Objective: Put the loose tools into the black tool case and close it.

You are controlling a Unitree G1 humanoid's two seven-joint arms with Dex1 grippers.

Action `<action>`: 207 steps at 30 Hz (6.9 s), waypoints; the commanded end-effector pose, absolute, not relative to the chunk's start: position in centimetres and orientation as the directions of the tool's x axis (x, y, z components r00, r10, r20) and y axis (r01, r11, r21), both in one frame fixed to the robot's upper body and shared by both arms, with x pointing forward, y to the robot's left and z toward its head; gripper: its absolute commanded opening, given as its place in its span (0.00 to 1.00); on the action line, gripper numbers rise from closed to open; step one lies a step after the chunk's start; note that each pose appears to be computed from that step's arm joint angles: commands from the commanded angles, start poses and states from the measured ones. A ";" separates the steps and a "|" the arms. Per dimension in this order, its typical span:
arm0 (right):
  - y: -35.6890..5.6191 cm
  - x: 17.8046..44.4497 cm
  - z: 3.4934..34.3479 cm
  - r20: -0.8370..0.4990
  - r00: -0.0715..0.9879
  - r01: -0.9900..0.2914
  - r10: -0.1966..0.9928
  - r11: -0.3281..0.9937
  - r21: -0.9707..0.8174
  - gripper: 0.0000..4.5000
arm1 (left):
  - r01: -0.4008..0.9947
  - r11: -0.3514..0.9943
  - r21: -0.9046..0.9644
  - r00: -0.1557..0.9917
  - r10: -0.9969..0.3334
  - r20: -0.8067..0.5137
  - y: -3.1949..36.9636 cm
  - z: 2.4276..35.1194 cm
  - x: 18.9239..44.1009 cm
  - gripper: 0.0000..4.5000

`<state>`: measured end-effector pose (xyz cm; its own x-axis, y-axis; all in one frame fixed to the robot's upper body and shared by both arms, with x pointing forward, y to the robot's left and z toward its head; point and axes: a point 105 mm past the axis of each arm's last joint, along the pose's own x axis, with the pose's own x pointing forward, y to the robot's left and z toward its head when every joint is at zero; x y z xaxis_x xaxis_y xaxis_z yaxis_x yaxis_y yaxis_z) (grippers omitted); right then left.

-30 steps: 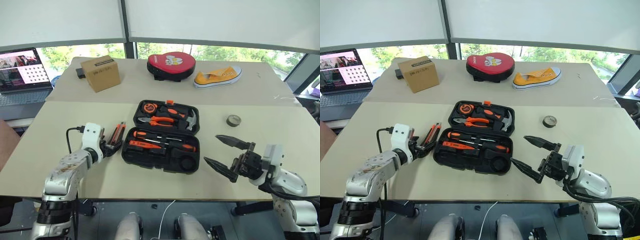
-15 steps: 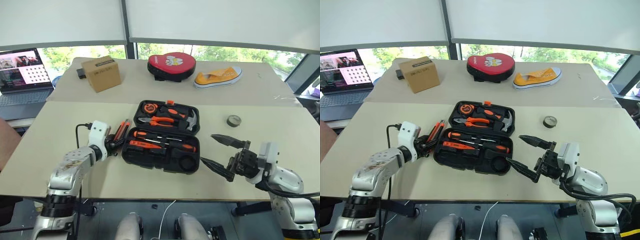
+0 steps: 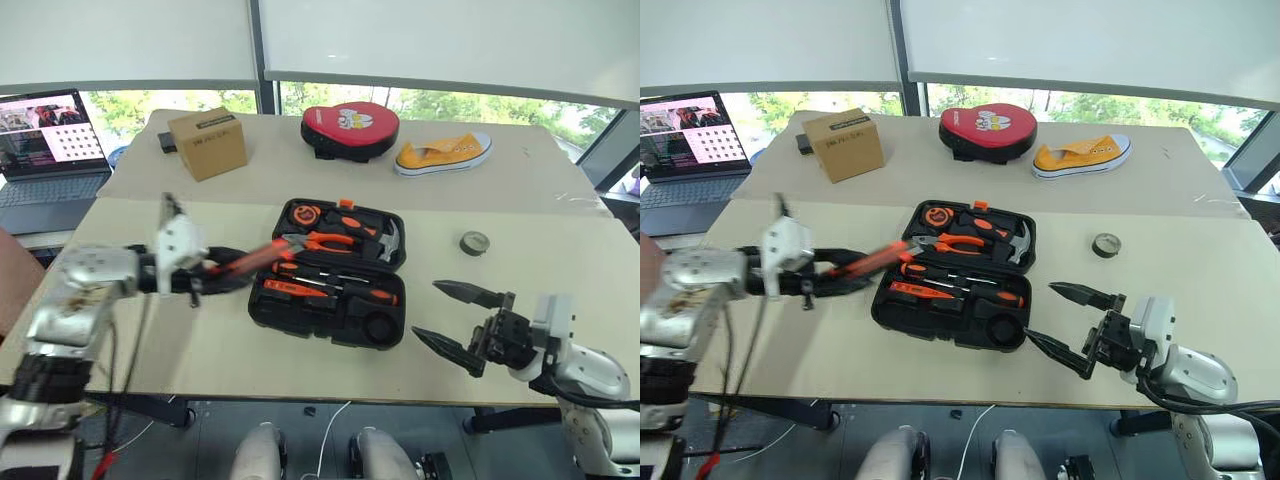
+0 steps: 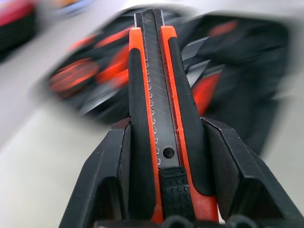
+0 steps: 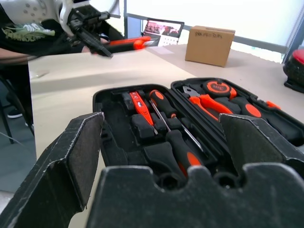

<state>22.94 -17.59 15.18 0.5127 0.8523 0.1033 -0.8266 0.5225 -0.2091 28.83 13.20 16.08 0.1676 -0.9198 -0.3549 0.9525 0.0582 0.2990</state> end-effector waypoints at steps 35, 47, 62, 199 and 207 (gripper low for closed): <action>-18.5 21.2 14.8 0.104 0.564 -0.786 0.819 0.571 -0.236 1.00 | 0.918 -0.331 0.219 -0.074 -0.684 -0.726 9.0 10.1 29.5 0.39; -18.4 22.0 14.7 0.104 0.561 -0.785 0.821 0.568 -0.247 1.00 | 0.923 -0.287 0.255 -0.079 -0.792 -0.605 9.2 13.3 30.0 0.99; -18.2 22.6 13.9 0.115 0.573 -0.778 0.811 0.583 -0.233 1.00 | 0.918 -0.152 0.367 0.027 -0.898 -0.439 9.8 11.3 29.7 0.15; -19.1 32.7 14.3 -0.430 0.542 -0.840 0.722 0.469 -0.272 0.42 | 0.687 0.705 0.179 0.727 -0.662 -0.185 22.3 13.1 33.7 0.60; -19.3 35.5 10.8 -0.424 0.649 -0.759 0.631 0.506 -0.409 0.00 | 0.690 0.702 0.175 0.723 -0.656 -0.220 18.8 11.4 37.3 0.01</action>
<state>34.82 -19.61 9.66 0.6289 0.6327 -0.4517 -0.7773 0.5246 -0.3473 36.94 19.85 10.98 0.7455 -0.6279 -0.2235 0.6632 0.7323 0.1545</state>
